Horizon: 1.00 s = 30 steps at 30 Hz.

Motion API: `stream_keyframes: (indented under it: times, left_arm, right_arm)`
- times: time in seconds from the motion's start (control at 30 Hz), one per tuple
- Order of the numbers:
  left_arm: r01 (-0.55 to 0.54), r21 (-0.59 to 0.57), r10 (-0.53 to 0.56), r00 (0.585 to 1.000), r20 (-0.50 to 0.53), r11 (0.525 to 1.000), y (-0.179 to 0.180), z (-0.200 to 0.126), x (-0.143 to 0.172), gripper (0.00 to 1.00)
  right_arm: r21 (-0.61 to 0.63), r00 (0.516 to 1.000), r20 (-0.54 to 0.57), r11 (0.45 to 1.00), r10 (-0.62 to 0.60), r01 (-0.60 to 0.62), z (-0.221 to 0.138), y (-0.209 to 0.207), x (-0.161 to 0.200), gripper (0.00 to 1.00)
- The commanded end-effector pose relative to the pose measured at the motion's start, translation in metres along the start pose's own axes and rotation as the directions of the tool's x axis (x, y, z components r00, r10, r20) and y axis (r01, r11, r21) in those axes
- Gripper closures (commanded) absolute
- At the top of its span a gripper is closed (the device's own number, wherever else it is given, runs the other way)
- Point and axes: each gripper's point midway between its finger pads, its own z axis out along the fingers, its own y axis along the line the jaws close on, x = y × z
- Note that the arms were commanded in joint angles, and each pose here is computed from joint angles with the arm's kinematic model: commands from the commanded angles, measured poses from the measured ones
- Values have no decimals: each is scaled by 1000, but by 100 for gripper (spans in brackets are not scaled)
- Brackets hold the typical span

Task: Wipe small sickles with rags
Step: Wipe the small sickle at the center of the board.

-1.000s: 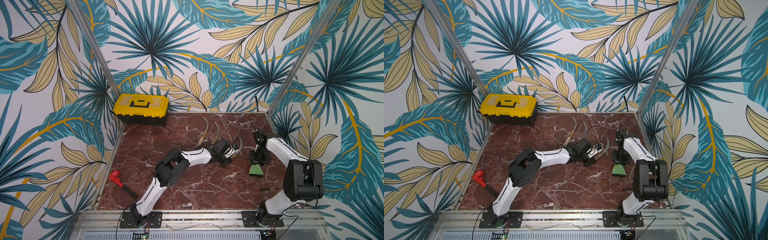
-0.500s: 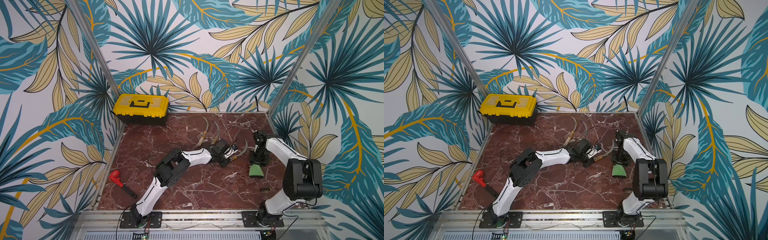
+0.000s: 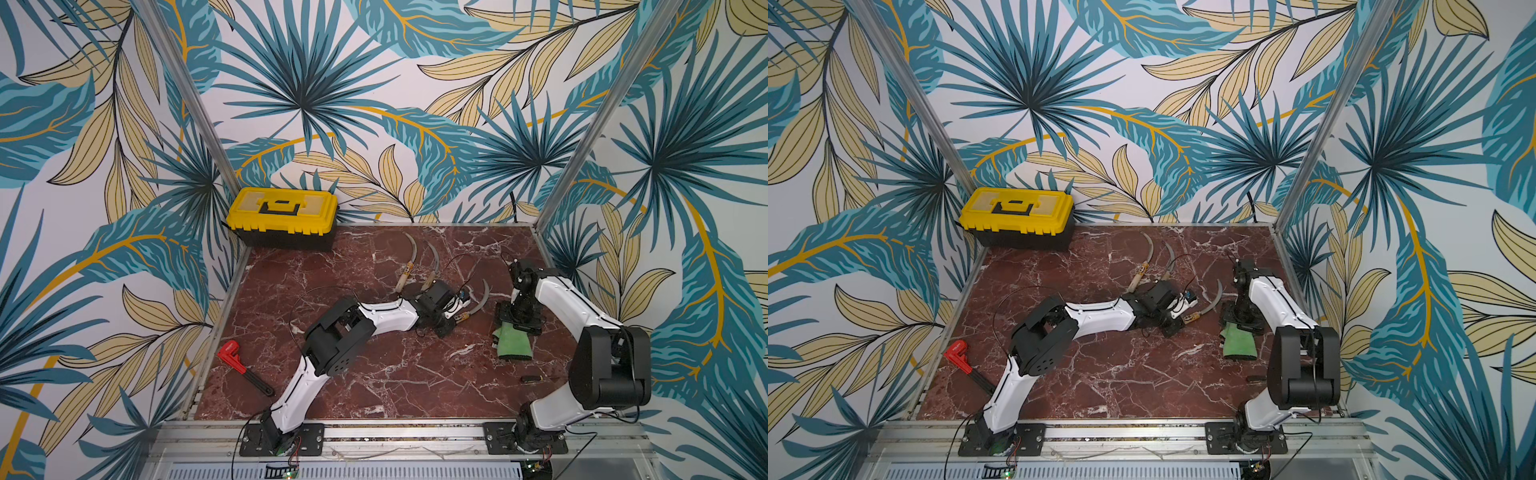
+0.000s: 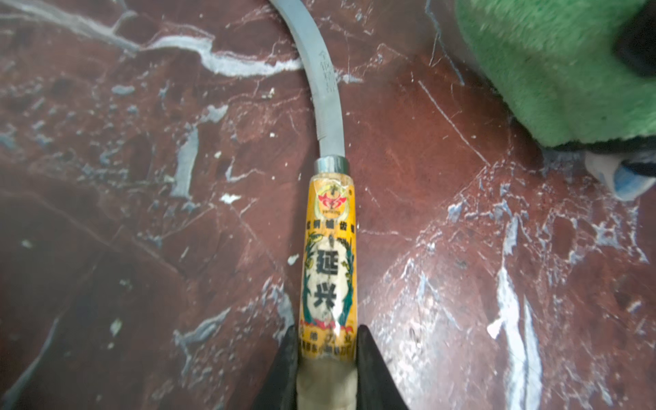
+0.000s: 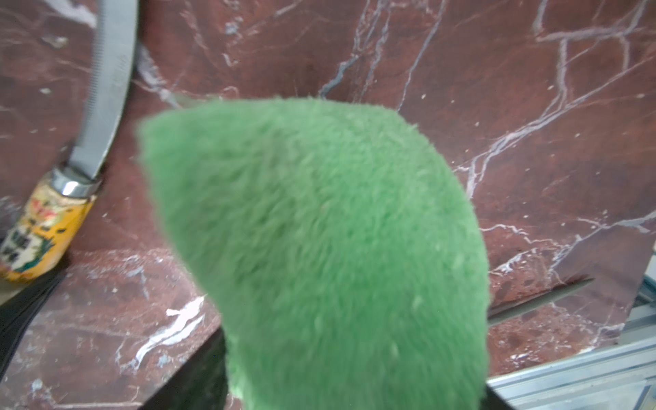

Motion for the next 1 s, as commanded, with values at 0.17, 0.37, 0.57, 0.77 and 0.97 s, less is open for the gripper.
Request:
stream_keyframes:
  times: [0.17,0.37,0.57,0.77,0.97]
  left_arm:
    - [45,-30,-48,995,-92,999,6,-11,38,100]
    - [70,-40,-74,993,-93,997,9,-19,48,100]
    - [87,-36,-89,993,-83,996,7,-28,48,100]
    - [90,-28,-92,992,-85,996,5,-31,50,100]
    - [102,-24,-103,991,-86,995,5,-28,49,100]
  right_arm:
    - [-32,998,-27,998,52,-53,-6,0,16,7]
    - [-48,995,-17,994,97,-98,-6,2,18,8]
    - [26,995,-6,994,102,-102,2,-10,12,13]
    - [13,994,-33,995,100,-100,15,-6,3,20]
    - [-17,993,-100,998,61,-63,38,5,-5,21]
